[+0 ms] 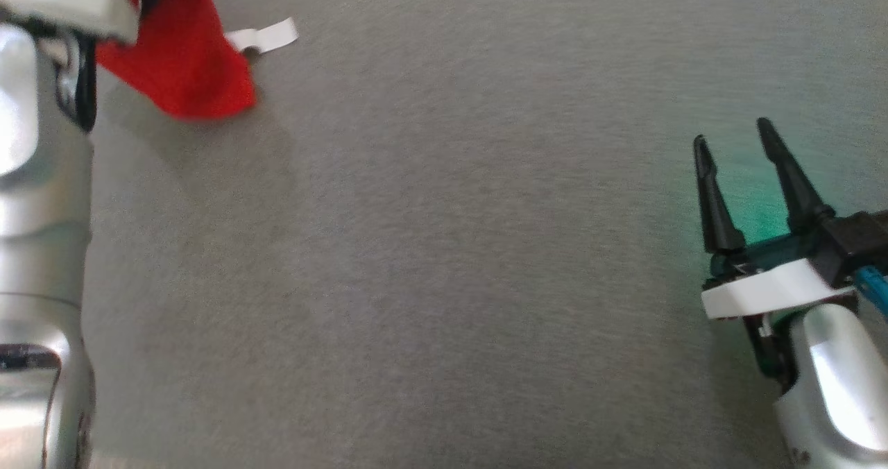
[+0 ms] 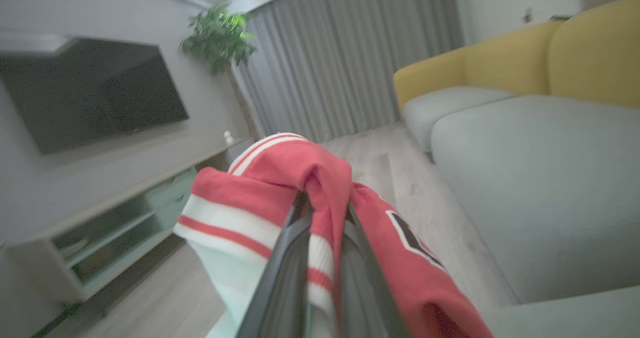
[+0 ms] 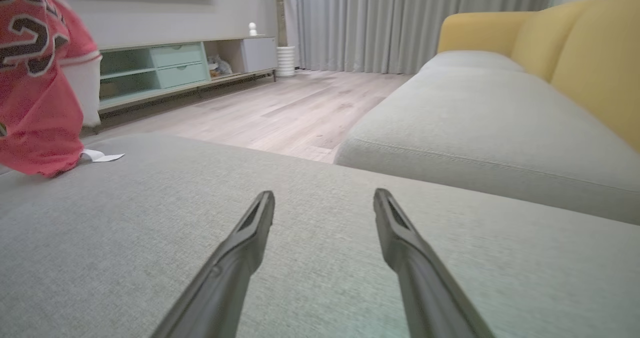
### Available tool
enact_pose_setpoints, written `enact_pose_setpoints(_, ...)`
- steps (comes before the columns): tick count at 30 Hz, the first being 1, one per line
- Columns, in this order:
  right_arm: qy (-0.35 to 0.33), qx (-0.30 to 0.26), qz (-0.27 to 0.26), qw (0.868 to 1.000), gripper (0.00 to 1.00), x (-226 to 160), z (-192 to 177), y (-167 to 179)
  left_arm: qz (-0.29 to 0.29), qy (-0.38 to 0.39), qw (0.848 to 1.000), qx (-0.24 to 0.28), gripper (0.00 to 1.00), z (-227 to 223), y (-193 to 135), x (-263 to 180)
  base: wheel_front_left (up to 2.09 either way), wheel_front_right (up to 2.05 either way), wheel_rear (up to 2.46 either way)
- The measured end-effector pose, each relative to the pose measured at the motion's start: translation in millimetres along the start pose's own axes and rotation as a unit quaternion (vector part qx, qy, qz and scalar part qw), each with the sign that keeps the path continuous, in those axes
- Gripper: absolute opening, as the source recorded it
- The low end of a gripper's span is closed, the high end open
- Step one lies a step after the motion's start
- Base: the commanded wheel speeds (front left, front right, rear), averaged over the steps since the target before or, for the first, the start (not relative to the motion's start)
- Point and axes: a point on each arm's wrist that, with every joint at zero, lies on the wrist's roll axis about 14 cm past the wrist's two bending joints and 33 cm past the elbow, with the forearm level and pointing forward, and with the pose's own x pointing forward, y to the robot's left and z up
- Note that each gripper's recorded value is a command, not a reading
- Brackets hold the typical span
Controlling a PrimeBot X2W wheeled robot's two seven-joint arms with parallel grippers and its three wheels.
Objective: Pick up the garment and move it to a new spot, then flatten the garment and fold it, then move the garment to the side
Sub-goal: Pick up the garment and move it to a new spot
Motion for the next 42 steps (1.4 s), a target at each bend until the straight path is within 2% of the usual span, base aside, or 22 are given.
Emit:
enact_pose_setpoints(4, -0.021, 0.001, -0.038, 0.999, 1.0, -22, 23, -11, -0.078, -0.115, 0.99, 0.006, 0.0, 83, -55, 14, 0.0, 0.0, 0.0)
enact_pose_setpoints(9, -0.03, 0.006, -0.095, 0.995, 1.0, -65, 38, -25, -0.161, -0.206, 0.965, 0.0, 0.0, 157, -127, 12, 0.0, 0.0, 0.0)
enact_pose_setpoints(13, -0.045, 0.005, -0.153, 0.987, 1.0, -101, 52, -47, -0.234, -0.26, 0.937, -0.013, 0.0, 206, -193, -1, 0.0, 0.0, 0.0)
enact_pose_setpoints(17, -0.059, -0.002, -0.2, 0.978, 1.0, -131, 65, -64, -0.333, -0.306, 0.891, -0.031, 0.0, 233, -272, -35, 0.0, 0.0, 0.0)
enact_pose_setpoints(19, -0.059, -0.007, -0.218, 0.974, 1.0, -144, 67, -71, -0.388, -0.303, 0.869, -0.05, 0.0, 223, -313, -58, 0.0, 0.0, 0.0)
enact_pose_setpoints(22, -0.057, -0.011, -0.238, 0.969, 1.0, -156, 67, -79, -0.474, -0.253, 0.841, -0.065, 0.0, 166, -372, -99, 0.0, 0.0, 0.0)
enact_pose_setpoints(25, -0.043, -0.006, -0.256, 0.966, 1.0, -163, 57, -87, -0.537, -0.132, 0.825, -0.121, 0.0, 79, -412, -147, 0.0, 0.0, 0.0)
enact_pose_setpoints(27, -0.037, 0.001, -0.266, 0.963, 1.0, -166, 52, -92, -0.57, -0.047, 0.808, -0.145, 0.0, 26, -428, -191, 0.0, 0.0, 0.0)
enact_pose_setpoints(28, -0.035, 0.003, -0.268, 0.963, 1.0, -167, 51, -94, -0.582, -0.01, 0.797, -0.161, 0.45, 8, -433, -215, 0.0, 0.0, 0.0)
enact_pose_setpoints(29, -0.035, 0.004, -0.269, 0.962, 1.0, -167, 50, -94, -0.586, 0.021, 0.789, -0.182, 1.0, -2, -435, -233, 0.0, 0.0, 0.0)
enact_pose_setpoints(30, -0.035, 0.005, -0.27, 0.962, 1.0, -168, 50, -94, -0.582, 0.041, 0.786, -0.205, 1.0, -5, -434, -245, 0.0, 0.0, 0.0)
enact_pose_setpoints(32, -0.034, 0.009, -0.274, 0.961, 1.0, -170, 48, -94, -0.565, 0.048, 0.786, -0.244, 1.0, 3, -428, -254, 0.0, 0.0, 0.0)
enact_pose_setpoints(35, -0.023, 0.018, -0.271, 0.962, 1.0, -177, 39, -85, -0.524, 0.03, 0.808, -0.27, 1.0, 18, -403, -248, 0.0, 0.0, 0.0)
enact_pose_setpoints(39, -0.006, 0.036, -0.258, 0.965, 1.0, -188, 24, -63, -0.428, 0.014, 0.861, -0.275, 1.0, 17, -345, -242, 0.0, 0.0, 0.0)
enact_pose_setpoints(42, -0.004, 0.046, -0.248, 0.968, 1.0, -194, 20, -51, -0.34, 0.02, 0.908, -0.244, 1.0, -3, -295, -241, 0.0, 0.0, 0.0)
